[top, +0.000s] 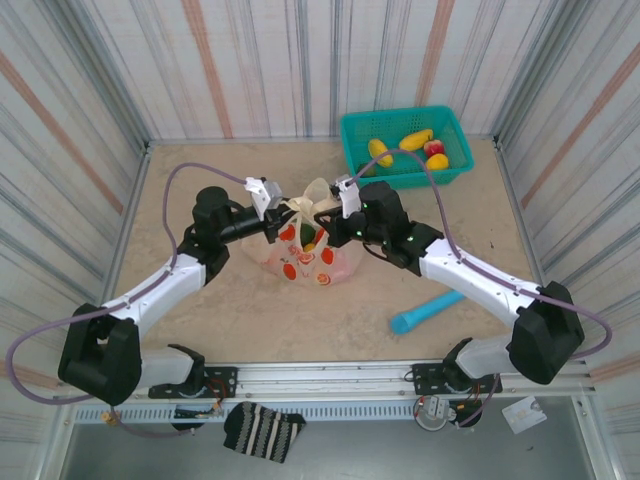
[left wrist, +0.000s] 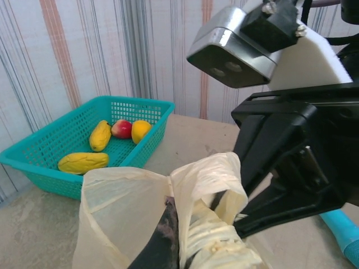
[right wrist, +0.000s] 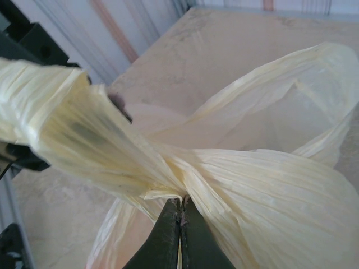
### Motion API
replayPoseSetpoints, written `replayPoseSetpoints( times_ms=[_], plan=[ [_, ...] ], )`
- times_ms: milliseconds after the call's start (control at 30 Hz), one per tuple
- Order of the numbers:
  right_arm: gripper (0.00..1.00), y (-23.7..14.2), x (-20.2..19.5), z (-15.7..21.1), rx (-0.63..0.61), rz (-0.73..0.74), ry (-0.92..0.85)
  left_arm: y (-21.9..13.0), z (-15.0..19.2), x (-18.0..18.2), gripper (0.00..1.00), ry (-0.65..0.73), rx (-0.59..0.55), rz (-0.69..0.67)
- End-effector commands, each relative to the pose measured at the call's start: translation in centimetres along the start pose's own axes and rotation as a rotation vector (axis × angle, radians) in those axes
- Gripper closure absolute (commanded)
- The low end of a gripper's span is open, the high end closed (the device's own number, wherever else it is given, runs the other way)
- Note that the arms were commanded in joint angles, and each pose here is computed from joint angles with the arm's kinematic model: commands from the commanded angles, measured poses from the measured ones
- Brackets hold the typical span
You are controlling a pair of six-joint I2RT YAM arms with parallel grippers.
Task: Place the fake fruits into the plastic bag and tie a complex knot
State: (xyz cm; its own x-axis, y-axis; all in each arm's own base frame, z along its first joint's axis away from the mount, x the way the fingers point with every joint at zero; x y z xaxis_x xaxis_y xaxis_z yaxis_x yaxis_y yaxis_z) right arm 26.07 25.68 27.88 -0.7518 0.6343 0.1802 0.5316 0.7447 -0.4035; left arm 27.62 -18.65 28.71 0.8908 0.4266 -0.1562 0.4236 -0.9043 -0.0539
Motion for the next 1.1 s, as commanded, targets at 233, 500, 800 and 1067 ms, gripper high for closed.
replayPoseSetpoints(
  times_ms=[233, 500, 800, 1067],
  plan=[
    [1.00, 0.7, -2.0, 0.1, -0.037, 0.076, 0.076, 0.1, -0.3, 0.2, 0.79, -0.004, 0.013, 0.015],
    [1.00, 0.6, -1.9, 0.0, -0.039, 0.013, 0.105, -0.6, -0.5, 0.6, 0.76, 0.001, -0.027, -0.015],
    [1.00, 1.1, -2.3, -0.1, -0.028, -0.029, 0.145, -1.2, -0.6, 0.1, 0.81, 0.018, -0.065, 0.082],
    [1.00, 1.7, -2.1, -0.6, -0.015, -0.056, 0.149, -0.8, -0.4, -0.1, 0.68, 0.008, -0.041, 0.138]
  ],
)
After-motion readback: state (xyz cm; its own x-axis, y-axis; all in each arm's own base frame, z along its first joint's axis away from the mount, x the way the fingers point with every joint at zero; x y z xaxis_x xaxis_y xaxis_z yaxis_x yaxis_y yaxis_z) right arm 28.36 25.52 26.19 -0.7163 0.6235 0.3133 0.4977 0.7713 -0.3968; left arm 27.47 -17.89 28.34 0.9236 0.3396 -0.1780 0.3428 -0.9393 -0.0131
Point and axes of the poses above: each hand's point on the last joint's axis, 136 mm out from that joint toward the fingers, its own y axis out along the fingers, its own x axis along the line the jaws close on, z = x × y, the point moved 8 cm from there along -y, back along the fingers, and after that the axes turned 12 degrees about -y, right-handed, at the moved point
